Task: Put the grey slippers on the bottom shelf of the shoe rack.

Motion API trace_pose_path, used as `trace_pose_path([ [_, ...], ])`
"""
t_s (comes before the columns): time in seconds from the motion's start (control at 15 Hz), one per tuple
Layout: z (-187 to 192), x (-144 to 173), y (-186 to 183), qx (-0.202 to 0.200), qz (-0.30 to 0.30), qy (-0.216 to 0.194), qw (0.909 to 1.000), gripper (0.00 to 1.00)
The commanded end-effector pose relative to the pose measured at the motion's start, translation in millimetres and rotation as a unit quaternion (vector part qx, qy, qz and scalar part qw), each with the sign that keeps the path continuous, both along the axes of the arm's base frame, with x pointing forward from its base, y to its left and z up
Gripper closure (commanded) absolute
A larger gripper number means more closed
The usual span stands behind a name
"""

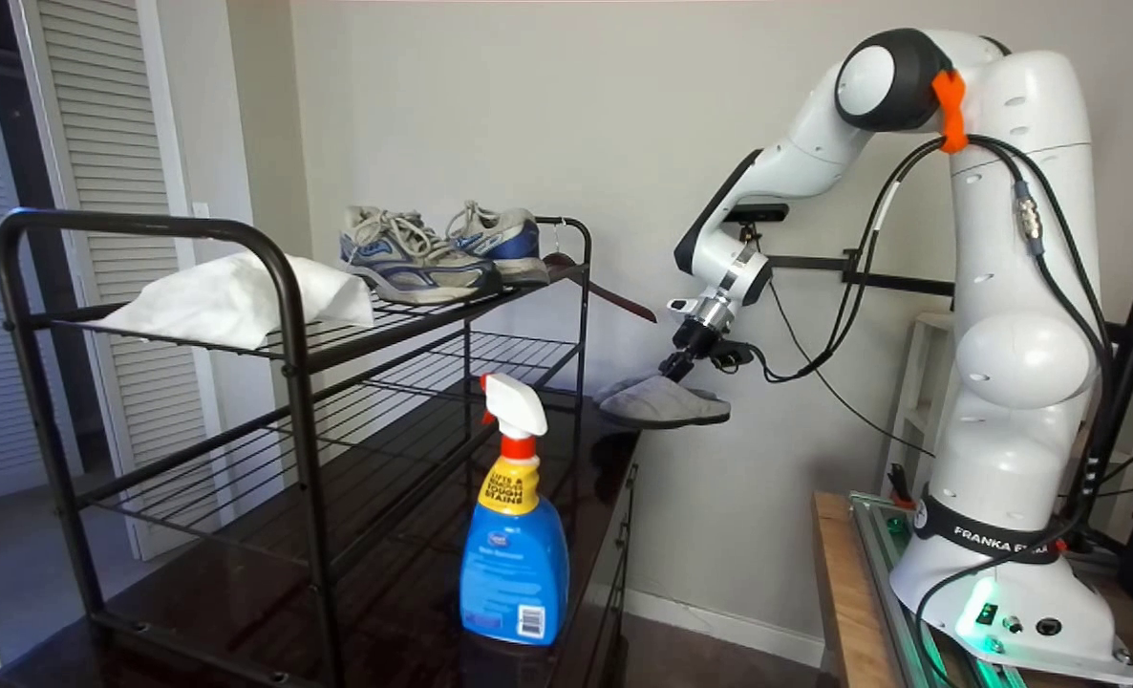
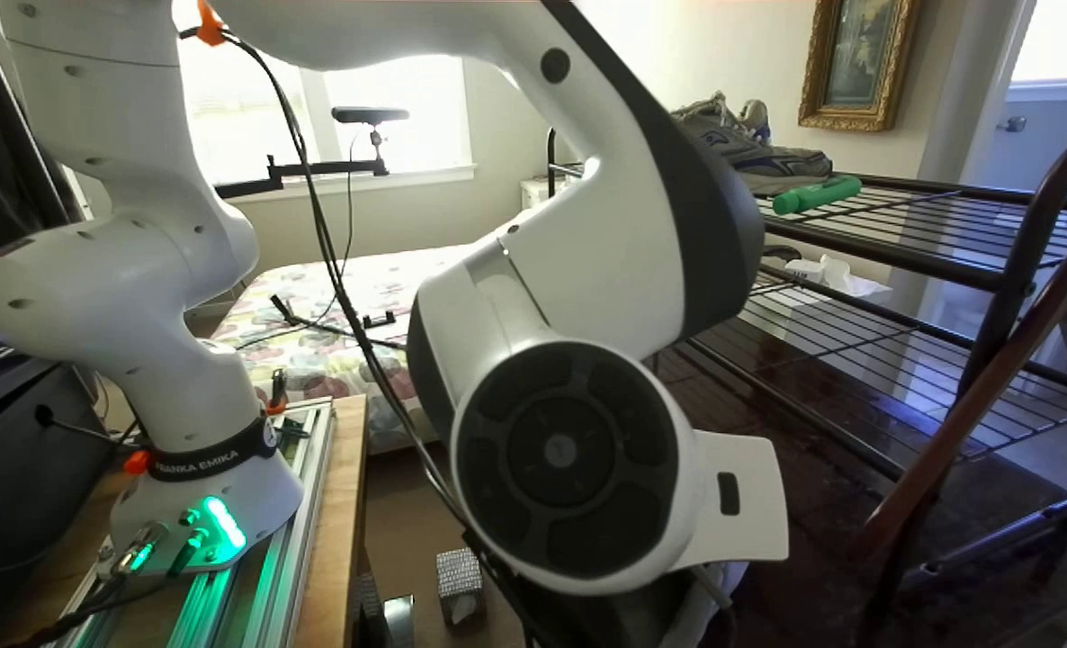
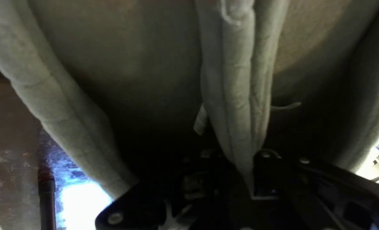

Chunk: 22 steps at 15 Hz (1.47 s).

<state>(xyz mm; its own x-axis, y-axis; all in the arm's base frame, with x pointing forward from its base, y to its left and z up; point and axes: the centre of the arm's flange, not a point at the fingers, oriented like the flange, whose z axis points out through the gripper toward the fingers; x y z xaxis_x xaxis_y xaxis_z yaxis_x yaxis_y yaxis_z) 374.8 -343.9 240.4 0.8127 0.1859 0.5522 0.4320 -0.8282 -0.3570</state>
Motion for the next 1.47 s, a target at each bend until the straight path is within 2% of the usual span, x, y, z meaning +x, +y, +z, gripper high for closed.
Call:
trace_pose_path([
  [0.0, 36, -19, 23, 0.012, -0.007, -0.009, 0.9999, 0.98],
  [0.27, 51, -38, 38, 0.006, -0.016, 0.008, 0.9998, 0.98],
  [0.47, 64, -44, 48, -0.007, -0.028, 0.006, 0.9996, 0.98],
  [0.93, 106, -19, 68, -0.040, -0.066, -0.002, 0.9970, 0.98],
  [1.13, 126, -14, 69, -0.042, -0.082, 0.001, 0.9957, 0.98],
  [1.2, 128, -15, 69, -0.046, -0.070, 0.002, 0.9965, 0.98],
  [1.27, 107, -8, 62, -0.040, -0.071, -0.002, 0.9967, 0.90],
  [1.4, 114, -9, 62, -0.045, -0.070, -0.002, 0.9965, 0.90],
])
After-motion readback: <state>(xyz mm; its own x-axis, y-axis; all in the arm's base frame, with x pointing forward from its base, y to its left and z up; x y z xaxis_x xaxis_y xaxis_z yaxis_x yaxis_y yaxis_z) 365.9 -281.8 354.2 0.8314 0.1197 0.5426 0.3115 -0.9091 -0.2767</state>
